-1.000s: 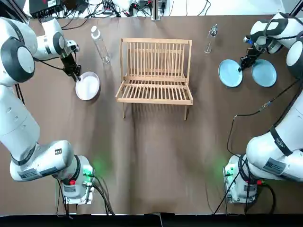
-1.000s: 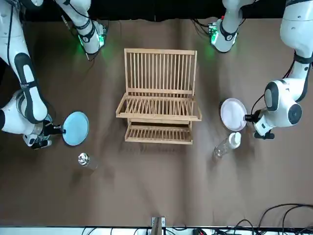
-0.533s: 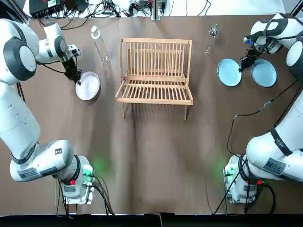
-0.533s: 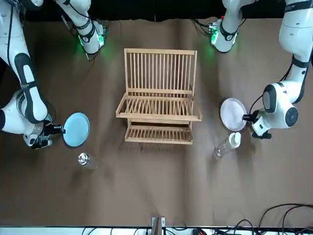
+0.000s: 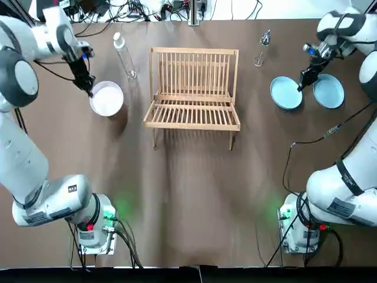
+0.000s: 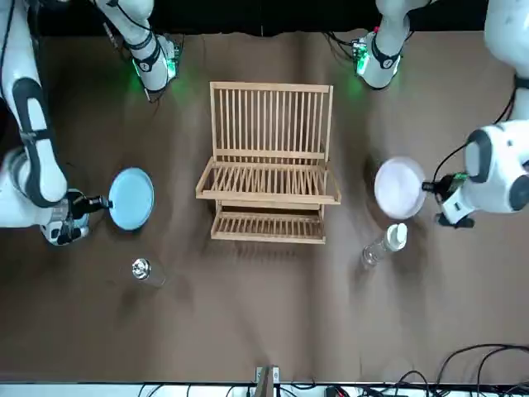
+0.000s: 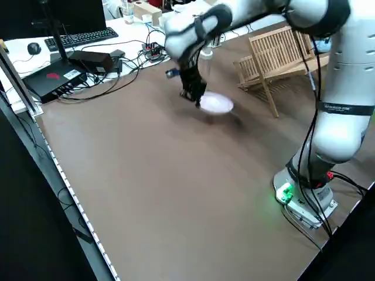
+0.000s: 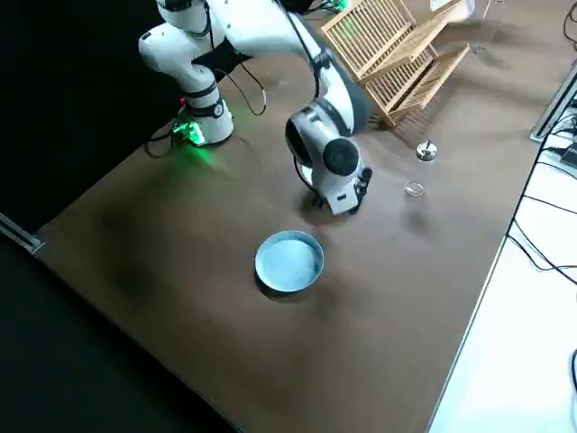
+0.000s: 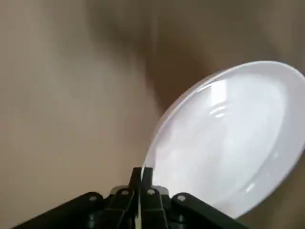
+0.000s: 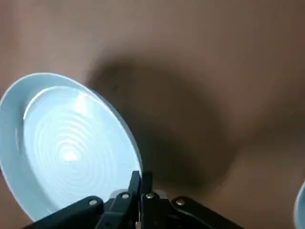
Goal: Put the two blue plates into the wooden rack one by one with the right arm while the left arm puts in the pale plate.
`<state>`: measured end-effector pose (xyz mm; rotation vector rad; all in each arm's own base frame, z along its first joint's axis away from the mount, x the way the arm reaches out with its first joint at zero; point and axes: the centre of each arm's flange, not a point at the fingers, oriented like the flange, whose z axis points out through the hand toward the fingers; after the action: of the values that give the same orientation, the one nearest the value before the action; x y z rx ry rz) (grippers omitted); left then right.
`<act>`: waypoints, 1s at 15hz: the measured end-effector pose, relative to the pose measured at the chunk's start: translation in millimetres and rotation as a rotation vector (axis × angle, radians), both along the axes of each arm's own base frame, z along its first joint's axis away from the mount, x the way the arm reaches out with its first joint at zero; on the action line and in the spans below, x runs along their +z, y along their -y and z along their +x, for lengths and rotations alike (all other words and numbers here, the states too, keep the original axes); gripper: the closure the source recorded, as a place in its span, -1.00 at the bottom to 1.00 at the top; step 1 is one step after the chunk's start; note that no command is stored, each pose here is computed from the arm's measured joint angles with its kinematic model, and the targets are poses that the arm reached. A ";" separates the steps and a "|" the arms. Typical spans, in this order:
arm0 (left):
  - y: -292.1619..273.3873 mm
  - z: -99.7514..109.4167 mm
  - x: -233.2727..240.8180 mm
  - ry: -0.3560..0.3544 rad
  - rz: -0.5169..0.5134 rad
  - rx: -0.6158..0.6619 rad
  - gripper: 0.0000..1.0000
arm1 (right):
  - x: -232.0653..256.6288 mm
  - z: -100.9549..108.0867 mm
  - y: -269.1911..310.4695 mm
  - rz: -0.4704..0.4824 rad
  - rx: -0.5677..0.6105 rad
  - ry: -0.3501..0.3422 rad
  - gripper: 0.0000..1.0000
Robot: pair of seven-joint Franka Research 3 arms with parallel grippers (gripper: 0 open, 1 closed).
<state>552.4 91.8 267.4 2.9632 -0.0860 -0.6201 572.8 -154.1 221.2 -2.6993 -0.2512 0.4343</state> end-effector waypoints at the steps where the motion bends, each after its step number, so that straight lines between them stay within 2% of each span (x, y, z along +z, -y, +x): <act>1: 1.5 -5.5 31.5 -0.051 -0.006 0.011 0.94 | 18.0 -3.0 -3.3 0.025 0.014 -0.035 0.96; 3: 9.4 -19.2 95.5 -0.139 -0.028 0.070 0.94 | 55.9 -12.7 -9.3 0.062 0.028 -0.100 0.96; 5: 27.3 -35.8 147.8 -0.256 -0.038 0.133 0.94 | 94.0 -28.2 -17.0 0.085 0.019 -0.184 0.96; 7: 63.0 -46.4 180.5 -0.372 0.013 0.168 0.94 | 130.9 -43.2 -34.8 0.074 -0.015 -0.284 0.96; 10: 148.2 -53.8 194.9 -0.461 0.104 0.200 0.94 | 175.9 -59.5 -91.3 -0.003 -0.039 -0.413 0.96; 11: 211.4 -62.5 189.7 -0.503 0.176 0.230 0.94 | 192.0 -73.0 -134.2 -0.053 -0.067 -0.465 0.96; 12: 240.0 -68.2 184.1 -0.529 0.204 0.235 0.94 | 196.6 -80.8 -153.1 -0.057 -0.098 -0.487 0.96; 15: 295.7 -72.8 172.4 -0.584 0.192 0.289 0.94 | 204.7 -100.1 -201.8 -0.103 -0.216 -0.565 0.96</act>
<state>479.6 -204.0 439.8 2.7419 0.4626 -1.4698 472.7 47.7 425.9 -2.5293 0.2248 1.1295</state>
